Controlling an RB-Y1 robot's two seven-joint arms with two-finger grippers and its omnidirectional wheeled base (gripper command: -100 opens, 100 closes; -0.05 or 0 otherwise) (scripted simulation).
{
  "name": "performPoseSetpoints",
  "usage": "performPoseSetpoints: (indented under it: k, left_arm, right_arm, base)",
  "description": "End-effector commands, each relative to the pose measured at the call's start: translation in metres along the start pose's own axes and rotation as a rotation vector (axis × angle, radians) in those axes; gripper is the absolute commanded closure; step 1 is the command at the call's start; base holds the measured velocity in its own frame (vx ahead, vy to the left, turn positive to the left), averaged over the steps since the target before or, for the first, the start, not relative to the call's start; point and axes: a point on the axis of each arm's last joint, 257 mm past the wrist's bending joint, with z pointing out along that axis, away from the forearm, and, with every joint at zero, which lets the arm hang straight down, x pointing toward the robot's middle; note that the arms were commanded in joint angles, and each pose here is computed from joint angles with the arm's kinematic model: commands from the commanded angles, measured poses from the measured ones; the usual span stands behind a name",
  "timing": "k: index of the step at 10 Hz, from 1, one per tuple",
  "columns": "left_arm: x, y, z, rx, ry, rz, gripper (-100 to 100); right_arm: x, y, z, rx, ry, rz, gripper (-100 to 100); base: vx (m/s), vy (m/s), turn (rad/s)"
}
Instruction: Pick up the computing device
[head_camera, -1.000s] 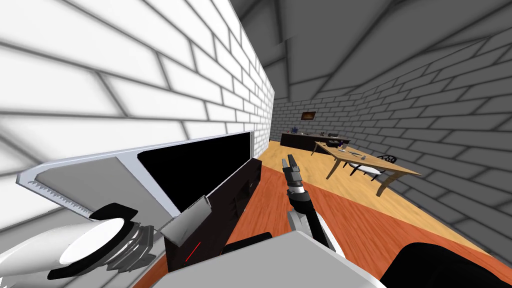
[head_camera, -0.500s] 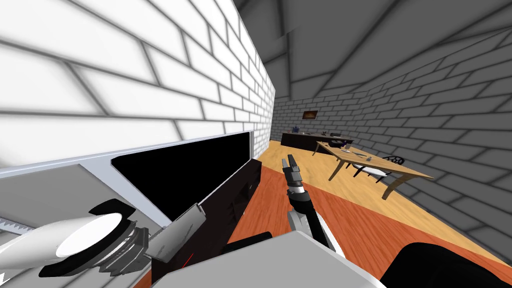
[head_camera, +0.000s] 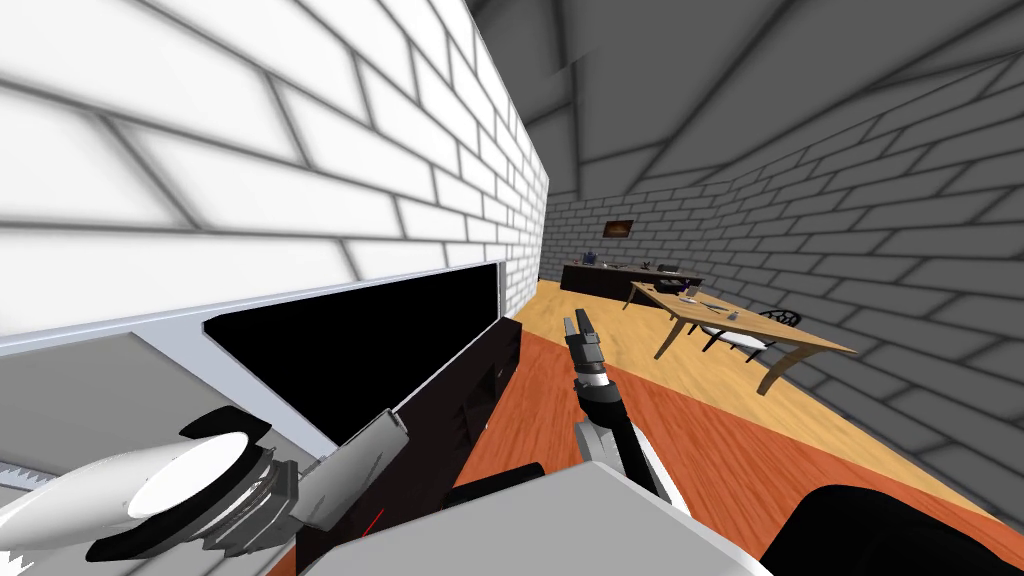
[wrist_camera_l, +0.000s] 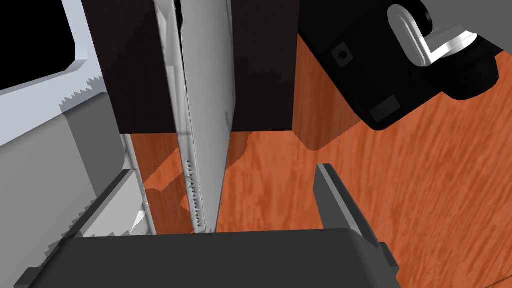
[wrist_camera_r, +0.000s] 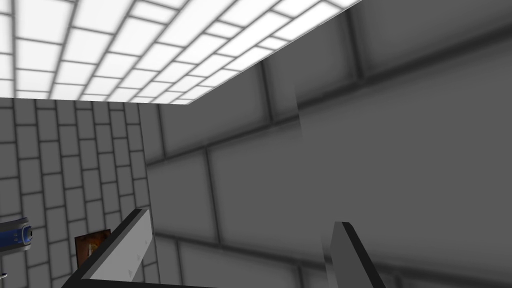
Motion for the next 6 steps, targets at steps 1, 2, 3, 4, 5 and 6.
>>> performPoseSetpoints:
  k: [1,2,3,4,5,6]
  left_arm:
    - [0.0000,0.0000,0.0000,0.000,0.000,0.000,100]
    - [0.0000,0.0000,-0.0001,0.000,0.000,0.000,100]
    - [0.0001,-0.0004,-0.0004,0.001,0.000,0.000,100]
    - [0.0001,0.0006,0.0000,-0.002,0.000,0.000,100]
    - [0.0000,0.0007,0.0001,-0.002,0.000,0.000,100]
    - [0.0000,0.0007,0.0001,-0.002,0.000,0.000,0]
  right_arm:
    - [0.0000,0.0000,0.0000,0.000,0.000,0.000,0]
    - [0.0000,0.0000,0.0000,0.000,0.000,0.000,0]
    - [0.0000,0.0000,0.0000,0.000,0.000,0.000,0]
    - [0.0000,0.0000,0.0000,0.000,0.000,0.000,0]
    - [0.0000,0.0000,0.0000,0.000,0.000,0.000,0]
    - [0.0000,0.0000,0.0000,0.000,0.000,0.000,0]
  base:
    - [0.000,0.000,0.000]
    - [0.000,0.000,0.000]
    - [0.000,0.000,0.000]
    - [0.000,0.000,0.000]
    - [0.000,0.000,0.000]
    - [0.000,0.000,0.000]
